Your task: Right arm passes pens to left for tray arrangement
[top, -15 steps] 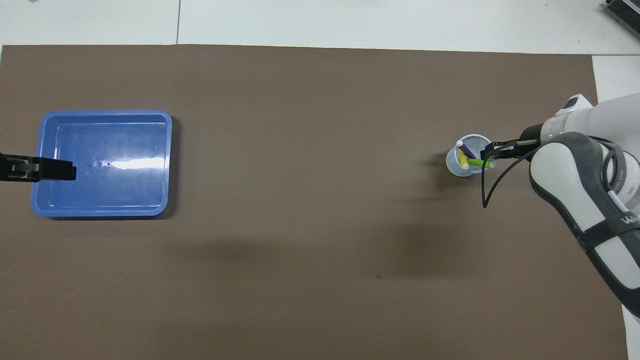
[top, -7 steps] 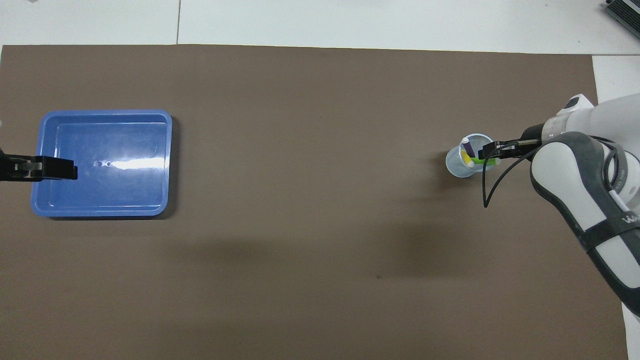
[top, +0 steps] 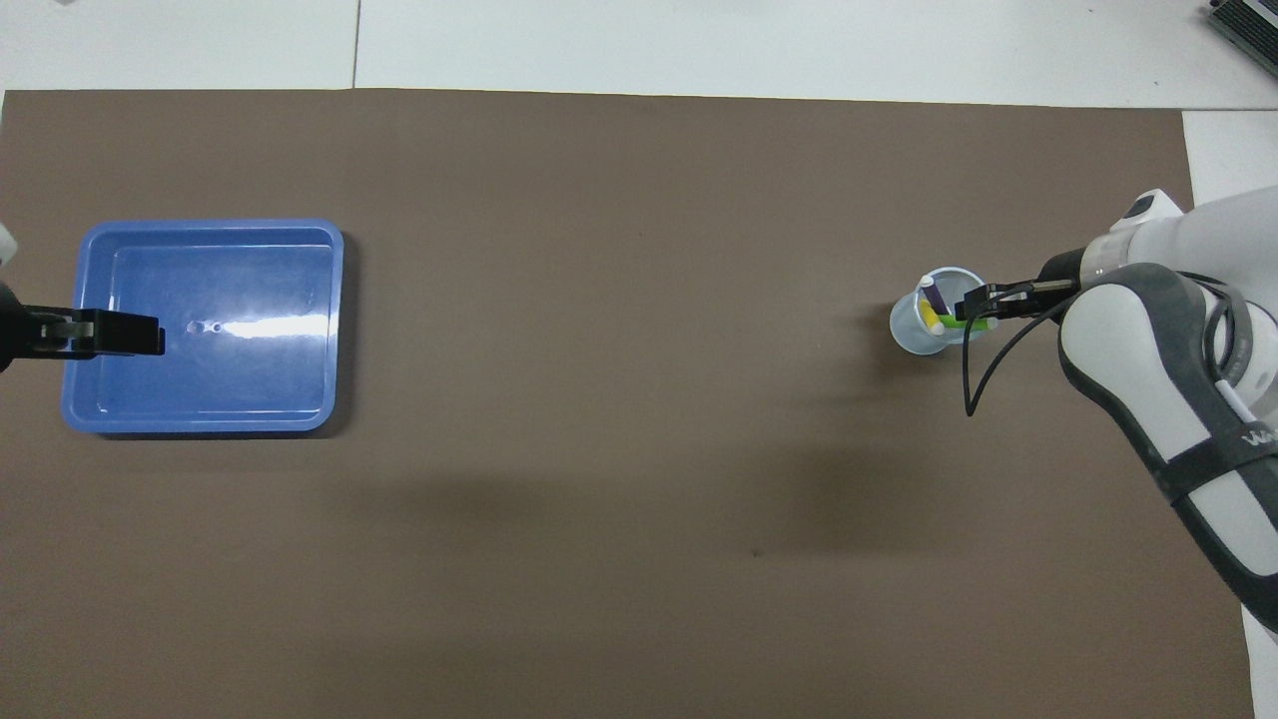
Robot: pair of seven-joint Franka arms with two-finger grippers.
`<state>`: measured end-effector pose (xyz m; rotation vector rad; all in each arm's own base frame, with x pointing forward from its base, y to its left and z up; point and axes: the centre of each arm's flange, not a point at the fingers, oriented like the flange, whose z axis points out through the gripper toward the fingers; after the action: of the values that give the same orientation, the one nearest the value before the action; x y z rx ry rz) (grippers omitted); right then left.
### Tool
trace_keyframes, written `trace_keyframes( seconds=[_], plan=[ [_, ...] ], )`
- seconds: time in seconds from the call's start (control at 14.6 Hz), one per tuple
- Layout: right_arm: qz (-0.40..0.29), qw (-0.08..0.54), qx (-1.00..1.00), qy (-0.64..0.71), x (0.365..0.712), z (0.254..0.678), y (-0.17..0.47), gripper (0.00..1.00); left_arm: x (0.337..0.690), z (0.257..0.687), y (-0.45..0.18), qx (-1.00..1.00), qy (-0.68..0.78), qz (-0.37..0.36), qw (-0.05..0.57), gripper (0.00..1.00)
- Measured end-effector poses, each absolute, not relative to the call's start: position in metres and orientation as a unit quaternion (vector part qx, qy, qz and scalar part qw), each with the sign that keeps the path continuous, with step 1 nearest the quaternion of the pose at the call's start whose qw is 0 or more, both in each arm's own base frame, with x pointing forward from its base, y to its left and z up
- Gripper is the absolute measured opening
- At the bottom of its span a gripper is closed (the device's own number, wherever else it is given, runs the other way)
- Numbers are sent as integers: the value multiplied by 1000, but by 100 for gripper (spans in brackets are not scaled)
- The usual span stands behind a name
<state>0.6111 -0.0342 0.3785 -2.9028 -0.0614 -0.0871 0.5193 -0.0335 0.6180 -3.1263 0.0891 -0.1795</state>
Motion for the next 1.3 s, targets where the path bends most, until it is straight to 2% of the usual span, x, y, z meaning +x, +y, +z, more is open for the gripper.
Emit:
trace_keyframes(
  seconds=[0.62,1.3],
  plan=[
    [-30,118,-993,-12,609,378,-55,55,520,616,-35,-998,31,-61,5,96],
    [-18,122,-992,-14,607,380,-54,46,523,607,-35,-997,30,-69,4,96]
  ],
)
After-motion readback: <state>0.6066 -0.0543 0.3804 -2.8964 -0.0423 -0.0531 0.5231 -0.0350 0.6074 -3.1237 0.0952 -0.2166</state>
